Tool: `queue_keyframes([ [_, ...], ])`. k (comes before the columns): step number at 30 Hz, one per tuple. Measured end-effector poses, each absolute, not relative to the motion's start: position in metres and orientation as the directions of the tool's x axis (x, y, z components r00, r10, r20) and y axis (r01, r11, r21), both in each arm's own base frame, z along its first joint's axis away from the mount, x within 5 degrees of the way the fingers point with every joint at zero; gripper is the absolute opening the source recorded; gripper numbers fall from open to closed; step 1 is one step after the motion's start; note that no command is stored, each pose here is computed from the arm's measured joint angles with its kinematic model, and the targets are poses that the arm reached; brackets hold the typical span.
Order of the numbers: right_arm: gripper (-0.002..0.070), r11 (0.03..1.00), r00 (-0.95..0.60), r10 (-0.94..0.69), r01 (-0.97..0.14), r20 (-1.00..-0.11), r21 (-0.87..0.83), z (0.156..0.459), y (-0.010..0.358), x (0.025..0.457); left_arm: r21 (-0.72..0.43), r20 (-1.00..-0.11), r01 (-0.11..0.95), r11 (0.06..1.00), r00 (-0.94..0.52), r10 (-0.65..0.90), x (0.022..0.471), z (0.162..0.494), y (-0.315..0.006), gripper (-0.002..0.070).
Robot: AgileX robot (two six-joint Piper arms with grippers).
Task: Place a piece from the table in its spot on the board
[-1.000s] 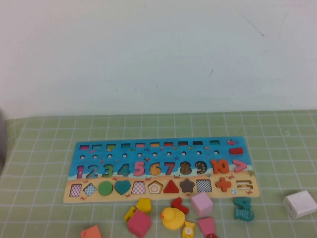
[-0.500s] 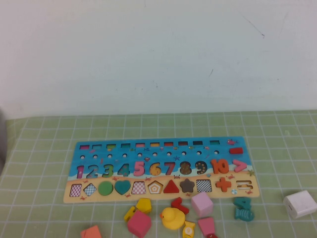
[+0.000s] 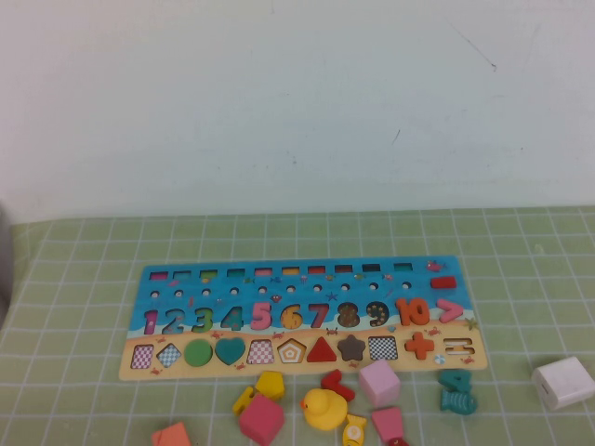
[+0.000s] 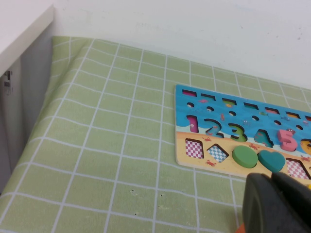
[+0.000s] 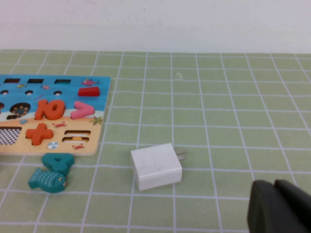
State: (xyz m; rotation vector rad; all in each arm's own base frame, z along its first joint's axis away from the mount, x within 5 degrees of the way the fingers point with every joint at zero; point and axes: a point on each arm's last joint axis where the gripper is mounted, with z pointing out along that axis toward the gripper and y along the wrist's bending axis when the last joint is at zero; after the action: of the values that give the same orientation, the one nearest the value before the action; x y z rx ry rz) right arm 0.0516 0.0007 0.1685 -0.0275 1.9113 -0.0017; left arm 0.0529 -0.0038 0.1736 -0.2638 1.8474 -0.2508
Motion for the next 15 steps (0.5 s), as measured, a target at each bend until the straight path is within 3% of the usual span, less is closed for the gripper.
queue_keyframes([
  [13, -0.0001, 1.000, -0.334, -0.020, -0.018, -0.942, -0.015, 0.1685, 0.0007, 0.0516, -0.294, -0.912, -0.054, 0.954, -0.281, -0.297, 0.0529, 0.1736, -0.0035, -0.0001],
  [15, -0.0001, 1.000, -0.334, -0.020, -0.018, -0.942, -0.015, 0.1685, 0.0007, 0.0516, -0.359, -0.891, -0.057, 0.931, -0.276, -0.361, 0.0530, 0.1742, -0.0048, -0.0001],
])
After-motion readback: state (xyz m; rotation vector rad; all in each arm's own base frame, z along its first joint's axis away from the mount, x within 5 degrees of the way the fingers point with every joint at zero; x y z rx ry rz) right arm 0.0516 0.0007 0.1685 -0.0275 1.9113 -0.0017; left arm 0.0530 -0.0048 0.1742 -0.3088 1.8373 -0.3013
